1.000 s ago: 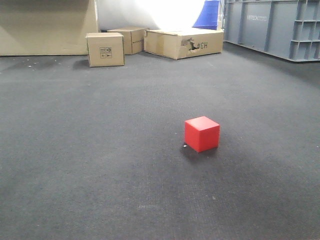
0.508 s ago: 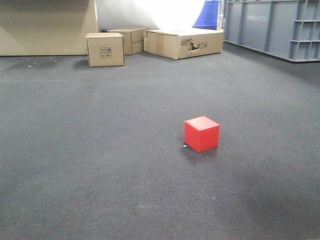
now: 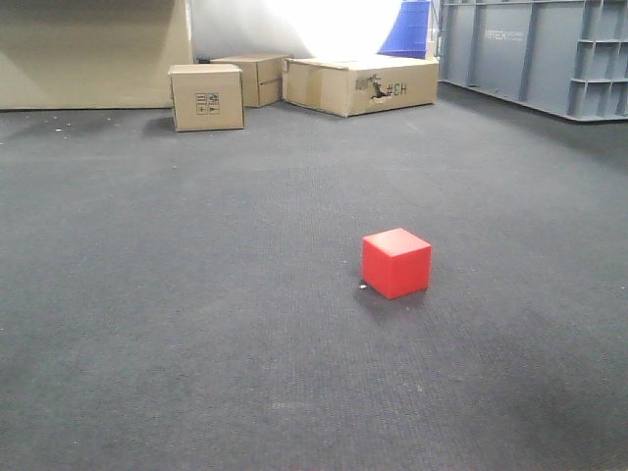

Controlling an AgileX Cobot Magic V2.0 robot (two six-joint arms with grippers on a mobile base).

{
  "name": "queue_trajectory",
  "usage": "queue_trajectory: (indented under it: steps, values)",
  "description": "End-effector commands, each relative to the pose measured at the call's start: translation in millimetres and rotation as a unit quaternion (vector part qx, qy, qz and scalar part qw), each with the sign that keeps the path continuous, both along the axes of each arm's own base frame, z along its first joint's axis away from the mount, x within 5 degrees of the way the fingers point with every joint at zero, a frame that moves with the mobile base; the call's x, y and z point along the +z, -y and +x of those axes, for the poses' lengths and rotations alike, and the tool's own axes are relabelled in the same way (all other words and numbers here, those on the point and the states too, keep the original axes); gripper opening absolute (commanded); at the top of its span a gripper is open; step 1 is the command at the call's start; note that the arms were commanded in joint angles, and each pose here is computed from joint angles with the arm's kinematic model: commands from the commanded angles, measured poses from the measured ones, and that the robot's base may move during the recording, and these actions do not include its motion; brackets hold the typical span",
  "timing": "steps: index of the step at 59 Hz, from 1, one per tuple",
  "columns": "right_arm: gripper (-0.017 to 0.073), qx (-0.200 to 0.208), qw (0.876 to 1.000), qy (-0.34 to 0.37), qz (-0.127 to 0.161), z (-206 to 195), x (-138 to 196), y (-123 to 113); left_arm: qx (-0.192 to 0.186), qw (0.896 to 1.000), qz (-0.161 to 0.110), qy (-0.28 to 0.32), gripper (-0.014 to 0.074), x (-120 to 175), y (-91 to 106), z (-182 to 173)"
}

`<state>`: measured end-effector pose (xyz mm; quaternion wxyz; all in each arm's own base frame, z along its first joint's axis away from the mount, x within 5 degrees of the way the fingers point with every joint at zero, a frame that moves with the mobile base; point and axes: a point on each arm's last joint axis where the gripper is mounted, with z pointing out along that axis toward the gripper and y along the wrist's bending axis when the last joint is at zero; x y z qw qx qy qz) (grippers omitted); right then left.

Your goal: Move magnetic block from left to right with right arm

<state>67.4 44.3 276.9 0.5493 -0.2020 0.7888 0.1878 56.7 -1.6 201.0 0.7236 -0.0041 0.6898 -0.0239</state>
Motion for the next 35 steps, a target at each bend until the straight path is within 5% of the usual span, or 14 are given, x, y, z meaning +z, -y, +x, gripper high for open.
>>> queue_trajectory:
  steps: [1, 13, 25, 35]
  values:
    - [0.0062, -0.008, 0.998, 0.055, 0.022, 3, 16, 0, 0.004, 0.999, -0.007, 0.043, -0.0126, 5, -0.9, -1]
    - [0.0062, -0.102, 0.991, 0.085, 0.022, 11, 6, 14, 0.004, 0.999, -0.007, 0.043, -0.0126, 5, -0.9, -1]
    - [0.0062, -0.236, 0.961, 0.140, 0.029, 7, -22, 37, 0.004, 0.999, -0.007, 0.043, -0.0126, 5, -0.9, -1]
    - [0.0062, -0.291, 0.939, 0.179, 0.031, -4, -46, 46, 0.004, 0.999, -0.007, 0.043, -0.0126, 5, -0.9, -1]
